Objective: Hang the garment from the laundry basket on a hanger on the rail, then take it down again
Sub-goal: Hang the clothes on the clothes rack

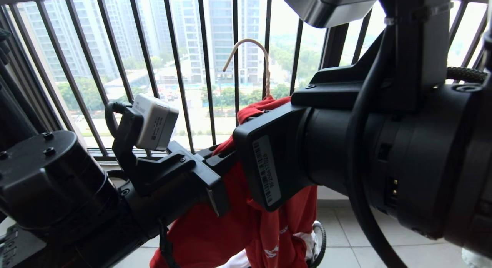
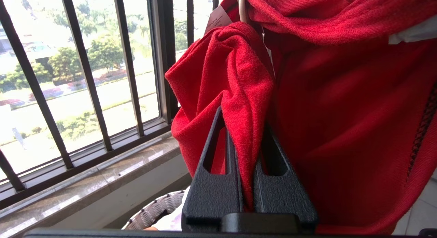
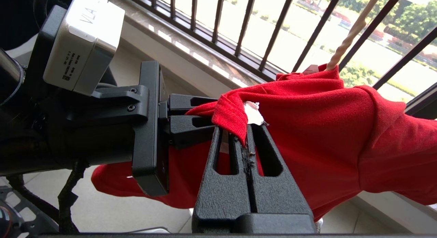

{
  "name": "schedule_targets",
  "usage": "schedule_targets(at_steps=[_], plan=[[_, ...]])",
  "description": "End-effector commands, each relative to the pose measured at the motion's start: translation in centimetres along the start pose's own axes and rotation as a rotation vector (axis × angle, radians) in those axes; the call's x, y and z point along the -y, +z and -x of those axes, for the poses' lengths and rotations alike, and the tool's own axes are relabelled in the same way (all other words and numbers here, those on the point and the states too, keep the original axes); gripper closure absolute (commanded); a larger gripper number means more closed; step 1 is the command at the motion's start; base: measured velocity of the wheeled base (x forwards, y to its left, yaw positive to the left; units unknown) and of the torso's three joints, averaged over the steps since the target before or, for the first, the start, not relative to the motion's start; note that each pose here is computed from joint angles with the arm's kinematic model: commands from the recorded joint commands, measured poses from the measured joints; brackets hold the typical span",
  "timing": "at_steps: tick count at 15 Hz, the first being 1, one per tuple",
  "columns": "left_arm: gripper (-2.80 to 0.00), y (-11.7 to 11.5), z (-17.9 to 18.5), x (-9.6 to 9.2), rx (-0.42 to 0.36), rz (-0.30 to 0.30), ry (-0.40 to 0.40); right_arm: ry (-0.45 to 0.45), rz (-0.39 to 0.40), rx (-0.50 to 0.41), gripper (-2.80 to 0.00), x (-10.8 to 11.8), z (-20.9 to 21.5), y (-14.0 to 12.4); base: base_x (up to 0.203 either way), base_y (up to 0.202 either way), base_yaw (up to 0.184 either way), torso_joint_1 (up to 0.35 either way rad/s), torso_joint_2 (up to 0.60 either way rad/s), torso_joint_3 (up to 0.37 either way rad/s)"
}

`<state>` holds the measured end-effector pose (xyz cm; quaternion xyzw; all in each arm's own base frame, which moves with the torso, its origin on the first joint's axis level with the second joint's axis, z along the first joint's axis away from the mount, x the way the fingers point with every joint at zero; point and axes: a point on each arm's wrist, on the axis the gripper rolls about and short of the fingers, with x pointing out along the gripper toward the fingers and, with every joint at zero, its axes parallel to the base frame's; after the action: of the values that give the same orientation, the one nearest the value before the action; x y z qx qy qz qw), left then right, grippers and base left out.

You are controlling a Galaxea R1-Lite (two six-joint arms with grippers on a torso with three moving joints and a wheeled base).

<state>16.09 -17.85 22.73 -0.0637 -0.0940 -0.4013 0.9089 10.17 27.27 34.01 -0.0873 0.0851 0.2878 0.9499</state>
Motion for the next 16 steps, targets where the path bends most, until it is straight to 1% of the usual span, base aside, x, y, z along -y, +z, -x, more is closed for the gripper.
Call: schedule_targets(at_steps=[1,3,6,9,11,16], plan=[[0.00,0.0,0.1,0.0,0.005,0.001,-0.001,-0.010,0.016,-0.006,0.00,-0.2,-0.3,-0.2,0.000,0.000,0.000,0.000,0.00,0.000],[0.00,0.2,0.1,0.0,0.009,0.001,-0.001,-0.030,0.025,-0.016,0.00,-0.3,-0.6,-0.4,0.000,0.000,0.000,0.000,0.00,0.000],[0.00,0.5,0.2,-0.1,0.020,0.001,0.004,-0.035,0.049,-0.044,0.00,-0.2,-0.4,-0.8,0.000,0.000,0.000,0.000,0.00,0.000],[0.00,1.1,0.5,-0.1,0.041,0.027,0.003,-0.038,0.098,-0.113,0.00,0.0,-0.3,-1.6,0.000,0.000,0.000,0.000,0.00,0.000],[0.00,1.1,0.6,-0.1,0.045,0.029,0.002,-0.040,0.118,-0.142,0.00,0.2,0.0,-2.0,0.000,0.000,0.000,0.000,0.00,0.000],[0.00,1.4,0.7,-0.1,0.053,0.029,0.002,-0.055,0.121,-0.142,0.00,0.5,0.4,-2.0,0.000,0.000,0.000,0.000,0.00,0.000]])
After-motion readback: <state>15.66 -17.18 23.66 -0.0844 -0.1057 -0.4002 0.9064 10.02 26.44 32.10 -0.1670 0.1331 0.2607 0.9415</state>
